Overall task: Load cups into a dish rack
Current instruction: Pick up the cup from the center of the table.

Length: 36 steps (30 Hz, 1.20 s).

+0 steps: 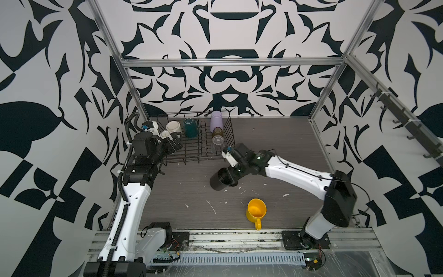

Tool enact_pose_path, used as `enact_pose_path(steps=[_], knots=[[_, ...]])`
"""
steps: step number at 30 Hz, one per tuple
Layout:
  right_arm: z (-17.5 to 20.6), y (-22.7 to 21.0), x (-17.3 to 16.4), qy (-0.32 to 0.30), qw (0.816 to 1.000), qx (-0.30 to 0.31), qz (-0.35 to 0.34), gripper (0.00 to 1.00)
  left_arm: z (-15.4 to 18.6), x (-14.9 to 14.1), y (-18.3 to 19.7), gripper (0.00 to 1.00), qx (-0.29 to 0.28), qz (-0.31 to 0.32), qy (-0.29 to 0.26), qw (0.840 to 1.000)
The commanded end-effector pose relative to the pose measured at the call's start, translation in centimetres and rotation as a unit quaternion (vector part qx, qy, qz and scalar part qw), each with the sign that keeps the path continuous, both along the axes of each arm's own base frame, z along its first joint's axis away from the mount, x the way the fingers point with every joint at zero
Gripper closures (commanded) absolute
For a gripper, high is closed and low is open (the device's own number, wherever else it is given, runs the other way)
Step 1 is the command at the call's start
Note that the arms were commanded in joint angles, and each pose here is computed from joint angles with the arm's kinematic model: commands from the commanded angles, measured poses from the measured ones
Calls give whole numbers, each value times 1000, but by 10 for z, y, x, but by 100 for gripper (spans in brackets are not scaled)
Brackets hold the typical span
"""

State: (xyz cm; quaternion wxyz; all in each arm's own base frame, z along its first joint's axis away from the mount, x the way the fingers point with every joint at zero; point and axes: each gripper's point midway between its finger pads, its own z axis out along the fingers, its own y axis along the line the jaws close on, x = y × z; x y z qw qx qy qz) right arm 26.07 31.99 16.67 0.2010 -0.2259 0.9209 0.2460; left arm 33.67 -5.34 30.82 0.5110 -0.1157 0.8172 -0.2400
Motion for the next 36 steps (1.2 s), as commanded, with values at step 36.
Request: enact_pose_path(steps=[36], knots=[[163, -43, 56, 24, 906, 420, -43, 100, 10, -46, -166, 1, -44, -426, -298, 853]])
